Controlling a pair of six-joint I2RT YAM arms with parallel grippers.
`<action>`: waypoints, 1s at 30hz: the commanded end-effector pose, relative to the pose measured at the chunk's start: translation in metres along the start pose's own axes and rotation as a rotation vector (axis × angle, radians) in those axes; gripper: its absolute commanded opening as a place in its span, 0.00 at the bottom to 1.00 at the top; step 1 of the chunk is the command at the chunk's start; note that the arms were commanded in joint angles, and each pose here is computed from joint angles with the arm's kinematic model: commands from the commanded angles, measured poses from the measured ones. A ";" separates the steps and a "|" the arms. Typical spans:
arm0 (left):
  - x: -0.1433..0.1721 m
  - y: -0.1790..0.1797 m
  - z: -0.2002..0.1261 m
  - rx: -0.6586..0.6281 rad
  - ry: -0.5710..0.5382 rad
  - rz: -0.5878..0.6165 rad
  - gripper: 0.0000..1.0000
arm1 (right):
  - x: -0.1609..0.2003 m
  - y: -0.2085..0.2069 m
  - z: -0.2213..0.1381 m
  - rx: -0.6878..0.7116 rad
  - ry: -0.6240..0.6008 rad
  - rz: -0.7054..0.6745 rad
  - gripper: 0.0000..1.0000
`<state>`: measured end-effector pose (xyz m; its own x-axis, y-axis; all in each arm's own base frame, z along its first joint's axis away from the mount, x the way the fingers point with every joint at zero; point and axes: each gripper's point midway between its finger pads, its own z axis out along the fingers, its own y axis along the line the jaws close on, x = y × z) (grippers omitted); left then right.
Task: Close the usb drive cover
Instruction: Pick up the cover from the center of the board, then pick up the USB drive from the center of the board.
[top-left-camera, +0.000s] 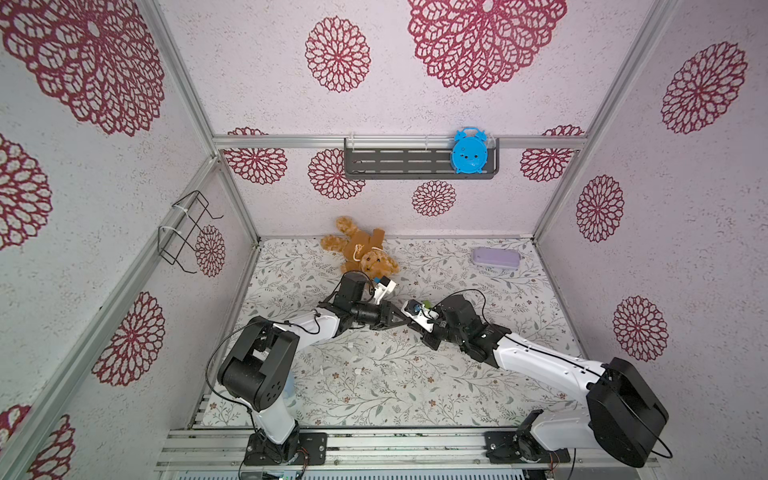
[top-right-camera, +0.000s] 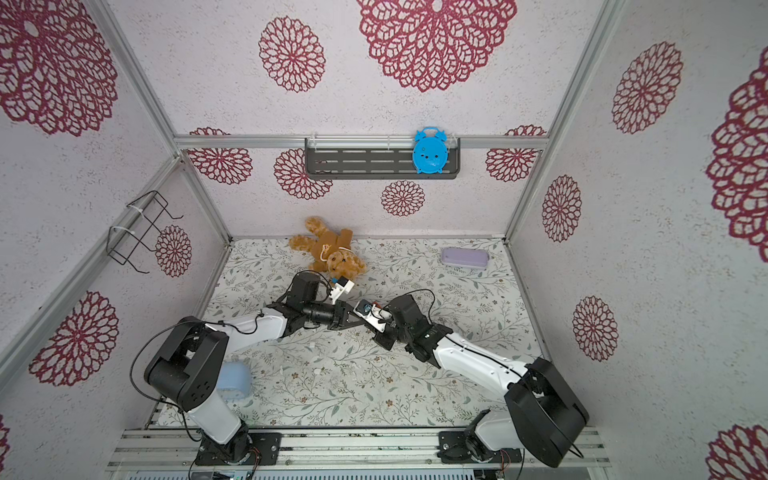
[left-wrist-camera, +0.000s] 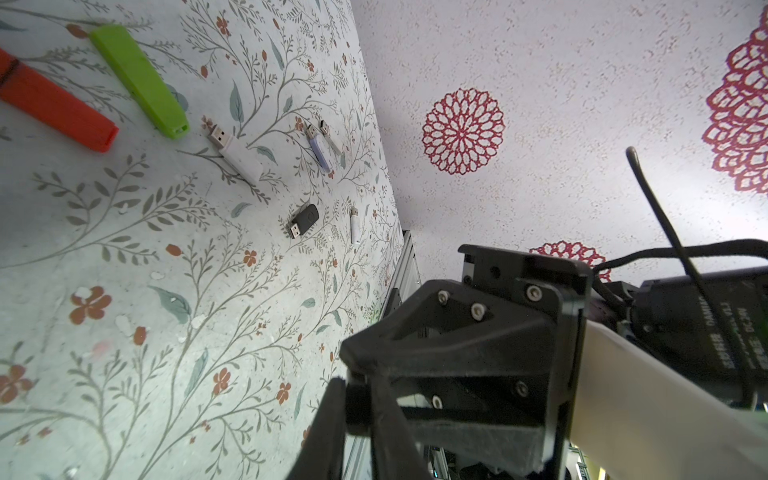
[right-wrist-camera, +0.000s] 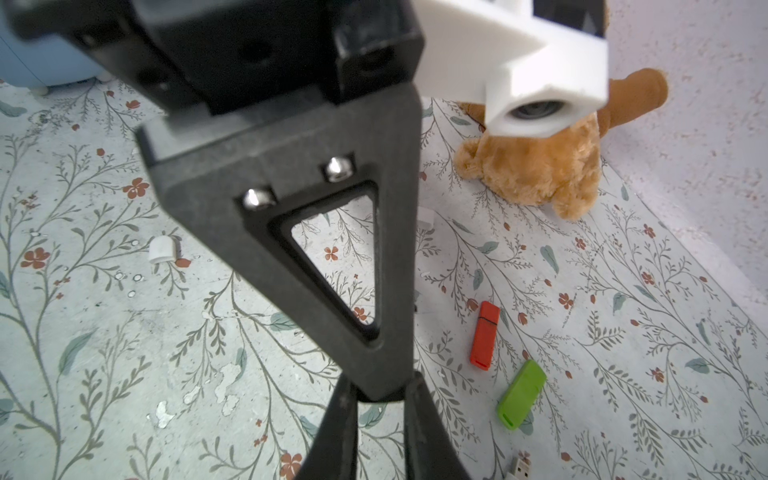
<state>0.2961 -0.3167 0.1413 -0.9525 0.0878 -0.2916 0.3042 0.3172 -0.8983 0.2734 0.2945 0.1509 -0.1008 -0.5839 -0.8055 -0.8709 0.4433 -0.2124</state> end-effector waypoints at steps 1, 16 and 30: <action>-0.003 -0.007 0.001 0.008 0.004 0.034 0.15 | -0.027 -0.004 -0.010 0.002 -0.071 -0.013 0.18; -0.013 -0.014 -0.015 -0.030 -0.052 0.078 0.09 | 0.018 -0.047 -0.047 0.208 -0.012 0.273 0.35; -0.023 -0.031 -0.038 -0.068 -0.137 0.134 0.08 | 0.151 -0.083 -0.058 0.230 0.351 0.884 0.40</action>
<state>0.3066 -0.2988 0.1782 -0.9108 0.0214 -0.4123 0.3914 0.3626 -0.8458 0.3109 0.1260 0.0799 -0.7915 -0.1700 -0.5870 -0.3339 0.9248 0.1823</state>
